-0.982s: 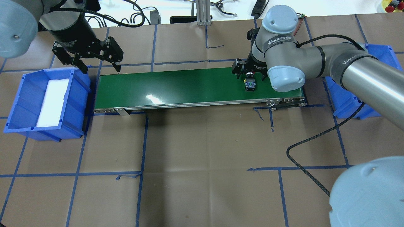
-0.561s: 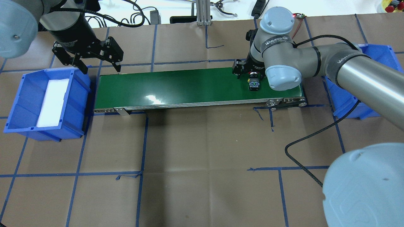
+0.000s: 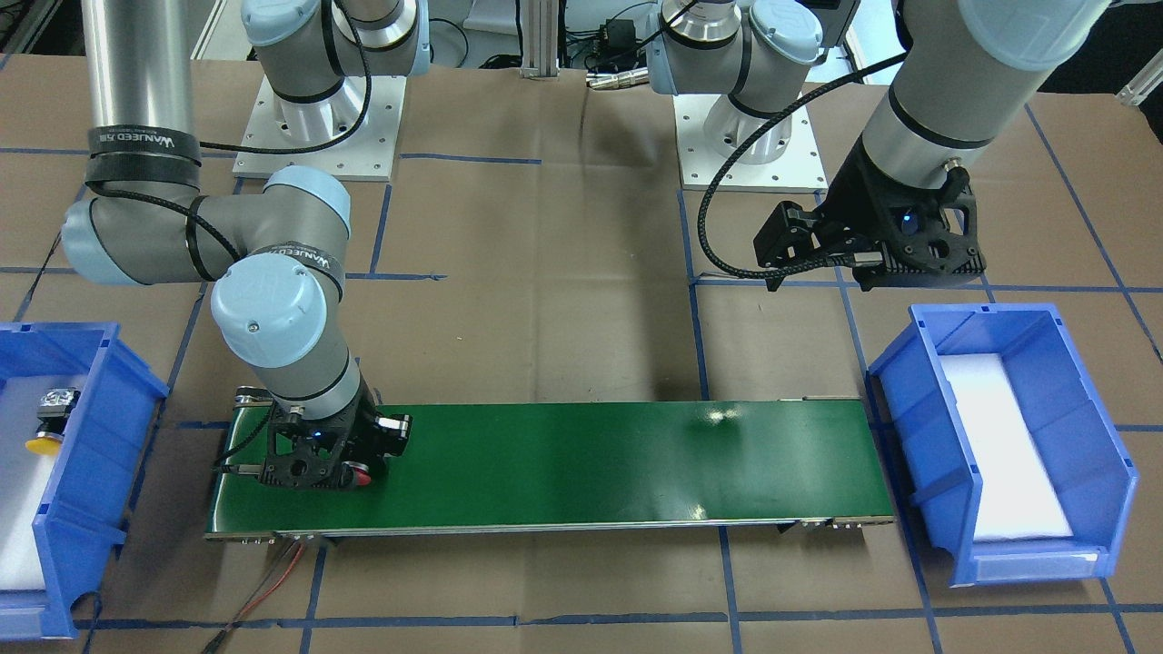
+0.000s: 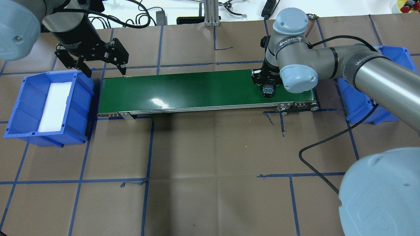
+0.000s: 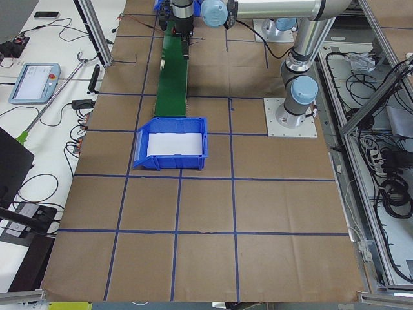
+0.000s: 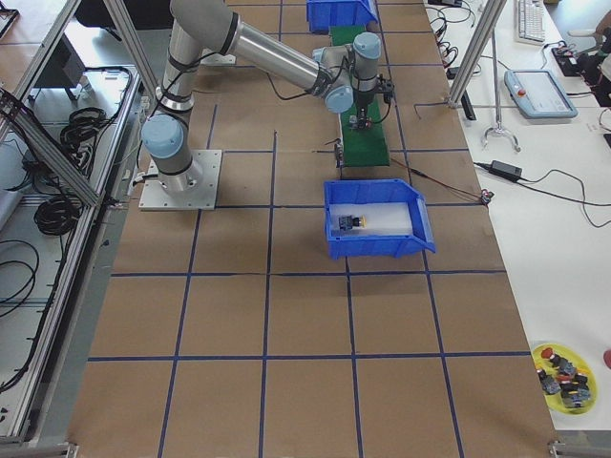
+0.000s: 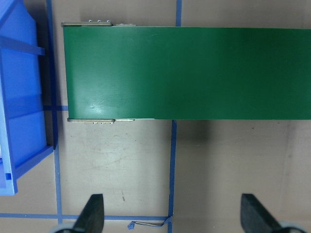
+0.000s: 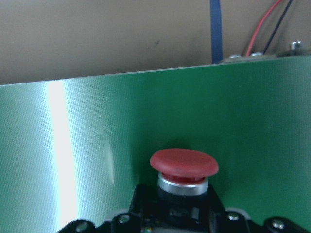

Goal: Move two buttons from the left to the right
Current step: 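Carry the red button with the right gripper over the bin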

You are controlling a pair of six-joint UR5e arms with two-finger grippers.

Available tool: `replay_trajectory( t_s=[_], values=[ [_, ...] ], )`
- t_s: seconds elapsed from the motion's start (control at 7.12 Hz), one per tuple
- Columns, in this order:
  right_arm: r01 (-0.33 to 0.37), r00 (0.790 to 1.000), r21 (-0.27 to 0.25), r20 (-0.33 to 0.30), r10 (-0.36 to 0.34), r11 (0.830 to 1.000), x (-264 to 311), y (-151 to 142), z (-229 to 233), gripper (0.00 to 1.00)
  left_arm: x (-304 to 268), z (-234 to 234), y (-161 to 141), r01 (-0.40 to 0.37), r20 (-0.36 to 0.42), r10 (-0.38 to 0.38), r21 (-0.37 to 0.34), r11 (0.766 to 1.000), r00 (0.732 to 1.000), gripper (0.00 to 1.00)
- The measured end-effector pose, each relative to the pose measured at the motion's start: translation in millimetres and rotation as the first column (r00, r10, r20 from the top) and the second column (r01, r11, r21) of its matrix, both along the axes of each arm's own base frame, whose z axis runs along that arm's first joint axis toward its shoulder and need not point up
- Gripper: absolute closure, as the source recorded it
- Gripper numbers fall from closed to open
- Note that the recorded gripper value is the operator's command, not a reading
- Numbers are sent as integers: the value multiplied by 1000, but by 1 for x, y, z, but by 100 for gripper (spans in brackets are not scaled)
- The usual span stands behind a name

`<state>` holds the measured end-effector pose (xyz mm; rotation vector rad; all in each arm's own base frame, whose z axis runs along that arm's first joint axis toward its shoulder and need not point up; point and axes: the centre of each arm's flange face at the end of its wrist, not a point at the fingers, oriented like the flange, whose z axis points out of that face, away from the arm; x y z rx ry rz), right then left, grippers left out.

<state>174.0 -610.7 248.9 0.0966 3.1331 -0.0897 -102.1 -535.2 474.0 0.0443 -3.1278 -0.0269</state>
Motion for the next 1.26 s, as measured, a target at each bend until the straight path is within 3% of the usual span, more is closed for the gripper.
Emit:
replay_trajectory(
  t_s=[0.42, 0.84, 1.26],
  values=[
    [-33, 999, -3, -3, 33, 999, -67, -7, 82, 95, 0, 1, 0, 0, 1, 0, -1, 1000, 1000, 0],
    [-152, 988, -51, -40, 150, 987, -211, -27, 155, 95, 0, 1, 0, 0, 1, 0, -1, 1000, 1000, 0],
    [-242, 969, -44, -66, 239, 969, -349, -56, 132, 95, 0, 1, 1, 1, 1, -1, -1, 1000, 1000, 0]
  ],
)
